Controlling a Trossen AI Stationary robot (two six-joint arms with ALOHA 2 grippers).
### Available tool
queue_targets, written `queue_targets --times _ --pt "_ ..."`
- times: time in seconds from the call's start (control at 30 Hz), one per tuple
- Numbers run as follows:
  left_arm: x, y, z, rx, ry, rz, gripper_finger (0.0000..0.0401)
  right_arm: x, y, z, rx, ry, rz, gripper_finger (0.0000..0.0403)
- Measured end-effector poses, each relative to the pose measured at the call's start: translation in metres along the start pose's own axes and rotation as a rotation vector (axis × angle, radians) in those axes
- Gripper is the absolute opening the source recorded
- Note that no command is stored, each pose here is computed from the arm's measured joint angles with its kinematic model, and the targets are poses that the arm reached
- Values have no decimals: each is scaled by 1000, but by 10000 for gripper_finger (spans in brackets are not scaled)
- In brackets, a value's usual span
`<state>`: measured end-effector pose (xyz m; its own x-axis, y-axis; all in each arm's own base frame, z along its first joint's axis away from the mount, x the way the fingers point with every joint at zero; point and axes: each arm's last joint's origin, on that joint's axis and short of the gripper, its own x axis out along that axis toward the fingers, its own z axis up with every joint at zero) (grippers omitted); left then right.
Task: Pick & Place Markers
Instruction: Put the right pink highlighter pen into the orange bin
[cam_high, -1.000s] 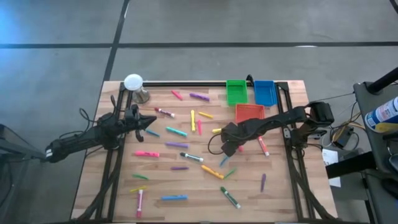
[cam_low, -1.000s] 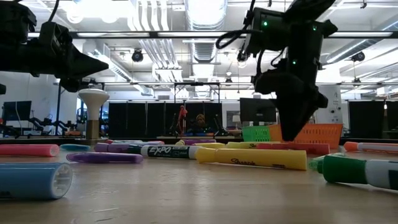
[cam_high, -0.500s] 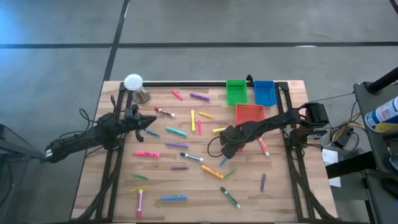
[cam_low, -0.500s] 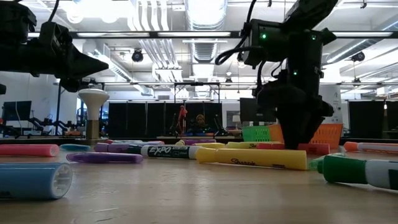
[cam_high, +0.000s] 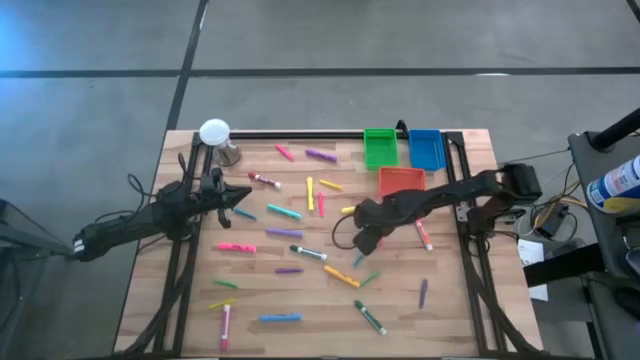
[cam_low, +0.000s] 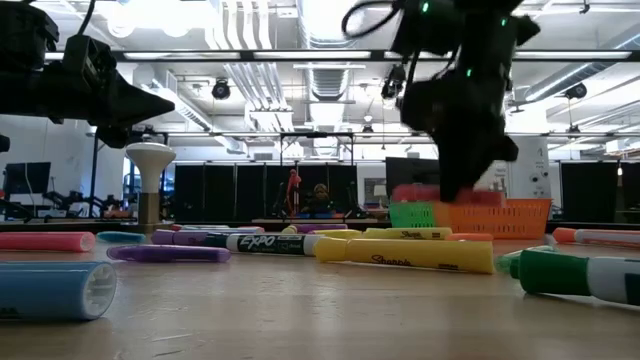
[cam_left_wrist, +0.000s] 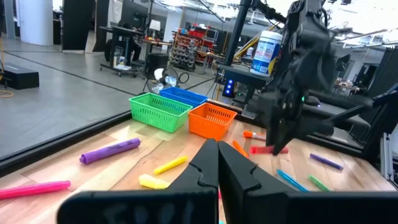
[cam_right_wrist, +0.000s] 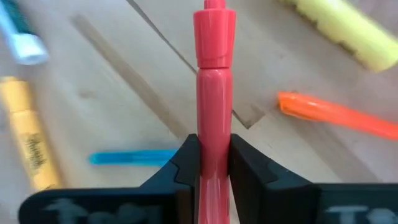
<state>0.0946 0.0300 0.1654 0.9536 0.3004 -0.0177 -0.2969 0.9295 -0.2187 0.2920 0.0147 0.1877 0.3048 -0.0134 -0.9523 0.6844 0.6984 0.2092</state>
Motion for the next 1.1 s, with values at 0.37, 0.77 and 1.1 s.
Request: queue_targets --times 0.37,0.77,1.1 --pt "0 0 0 0 -1 0 0 -85 -94 27 171 -178 -186 65" --pt "0 0 0 0 -1 0 0 -61 -154 57 -482 54 -319 65" --pt "0 0 0 0 -1 0 0 -17 -166 70 -656 220 -299 65"
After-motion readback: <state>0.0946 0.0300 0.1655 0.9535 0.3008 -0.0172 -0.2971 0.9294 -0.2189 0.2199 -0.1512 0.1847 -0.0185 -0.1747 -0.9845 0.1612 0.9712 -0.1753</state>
